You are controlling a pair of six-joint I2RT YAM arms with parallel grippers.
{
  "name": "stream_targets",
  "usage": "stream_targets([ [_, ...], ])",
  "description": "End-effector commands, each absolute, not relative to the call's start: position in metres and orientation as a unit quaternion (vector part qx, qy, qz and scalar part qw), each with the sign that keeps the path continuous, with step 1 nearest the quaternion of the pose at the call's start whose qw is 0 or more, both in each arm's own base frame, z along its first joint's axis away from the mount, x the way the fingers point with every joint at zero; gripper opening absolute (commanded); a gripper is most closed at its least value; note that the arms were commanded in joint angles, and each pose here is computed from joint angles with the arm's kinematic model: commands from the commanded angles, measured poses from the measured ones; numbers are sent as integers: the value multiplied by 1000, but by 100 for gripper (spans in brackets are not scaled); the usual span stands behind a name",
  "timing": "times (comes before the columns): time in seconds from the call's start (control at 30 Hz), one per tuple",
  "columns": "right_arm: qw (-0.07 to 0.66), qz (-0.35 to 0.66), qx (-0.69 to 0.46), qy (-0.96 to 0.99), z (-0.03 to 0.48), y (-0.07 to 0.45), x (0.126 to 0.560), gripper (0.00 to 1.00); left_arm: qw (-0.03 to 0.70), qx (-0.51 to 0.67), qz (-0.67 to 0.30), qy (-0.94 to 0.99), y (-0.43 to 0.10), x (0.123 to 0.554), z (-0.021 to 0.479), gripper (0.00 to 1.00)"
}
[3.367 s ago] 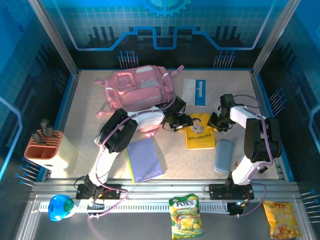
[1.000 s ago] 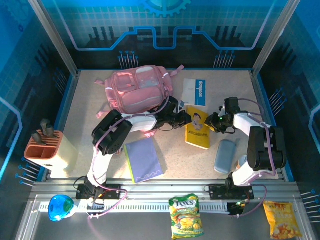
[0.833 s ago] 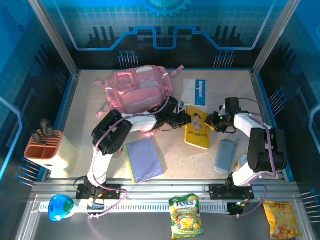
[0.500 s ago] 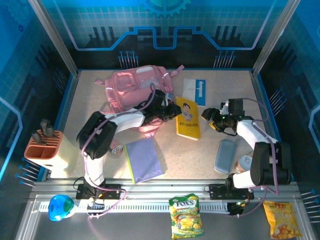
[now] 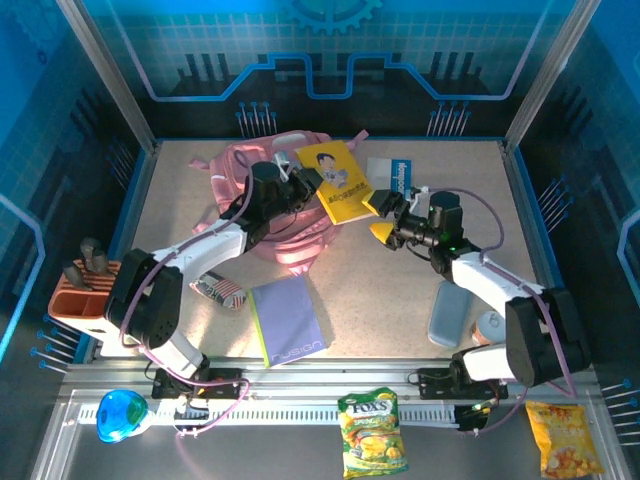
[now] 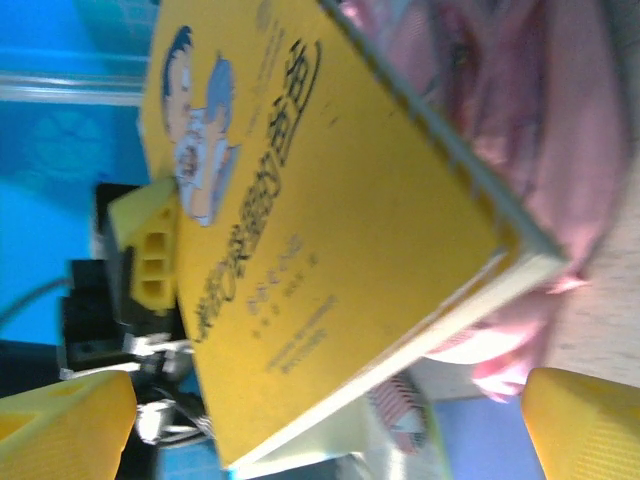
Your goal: Pack the student bag
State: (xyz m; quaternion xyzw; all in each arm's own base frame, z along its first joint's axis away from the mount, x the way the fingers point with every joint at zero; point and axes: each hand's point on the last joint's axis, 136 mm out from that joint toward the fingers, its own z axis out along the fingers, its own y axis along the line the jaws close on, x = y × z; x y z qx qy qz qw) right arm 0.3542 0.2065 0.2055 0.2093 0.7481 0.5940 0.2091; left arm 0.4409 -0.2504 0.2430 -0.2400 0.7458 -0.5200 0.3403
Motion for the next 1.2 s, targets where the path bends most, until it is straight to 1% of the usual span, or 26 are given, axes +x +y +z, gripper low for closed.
stream_targets([
  [0.0, 201, 662, 226, 686, 234, 224, 361, 100, 381, -262, -575, 675, -241, 441, 294, 0],
  [0.13, 195, 669, 232, 679, 234, 240, 364, 98, 373, -279, -595, 655, -239, 438, 296, 0],
  [0.23, 203, 668, 224, 680, 238, 251, 366, 92, 371, -287, -596, 651, -235, 436, 296, 0],
  [0.33, 214, 671, 224, 673, 242, 256, 368, 82, 372, -290, -593, 652, -233, 433, 295, 0],
  [0.4, 227, 678, 226, 661, 247, 258, 369, 73, 369, -293, -588, 658, -231, 430, 293, 0],
  [0.5, 242, 677, 231, 655, 248, 259, 369, 67, 368, -296, -581, 663, -229, 428, 287, 0],
  [0.57, 247, 672, 235, 658, 245, 258, 370, 60, 369, -295, -579, 664, -228, 427, 287, 0],
  [0.63, 252, 667, 239, 659, 242, 257, 372, 49, 366, -294, -577, 668, -227, 426, 285, 0],
  [0.67, 257, 666, 240, 658, 242, 256, 373, 41, 365, -293, -577, 670, -227, 425, 284, 0],
  [0.7, 261, 664, 240, 658, 241, 256, 374, 34, 361, -292, -574, 674, -227, 424, 282, 2],
  [0.73, 262, 661, 242, 660, 239, 256, 376, 26, 358, -290, -570, 680, -227, 424, 280, 7],
  [0.77, 266, 656, 239, 664, 238, 256, 377, 19, 356, -286, -563, 689, -226, 424, 277, 15],
  [0.8, 271, 650, 235, 671, 236, 256, 378, 15, 356, -281, -551, 700, -225, 425, 273, 24],
  [0.87, 282, 629, 230, 687, 232, 254, 381, 8, 352, -271, -522, 728, -221, 426, 261, 38],
  [0.9, 294, 616, 226, 695, 232, 252, 383, 5, 352, -265, -507, 741, -218, 427, 255, 46],
  [0.97, 319, 589, 216, 710, 233, 247, 388, 4, 352, -251, -479, 764, -209, 428, 244, 55],
  [1.07, 360, 539, 194, 736, 239, 241, 396, 1, 357, -227, -404, 811, -191, 425, 227, 65],
  [1.17, 393, 496, 172, 755, 243, 233, 406, 0, 369, -187, -316, 853, -171, 424, 212, 76],
])
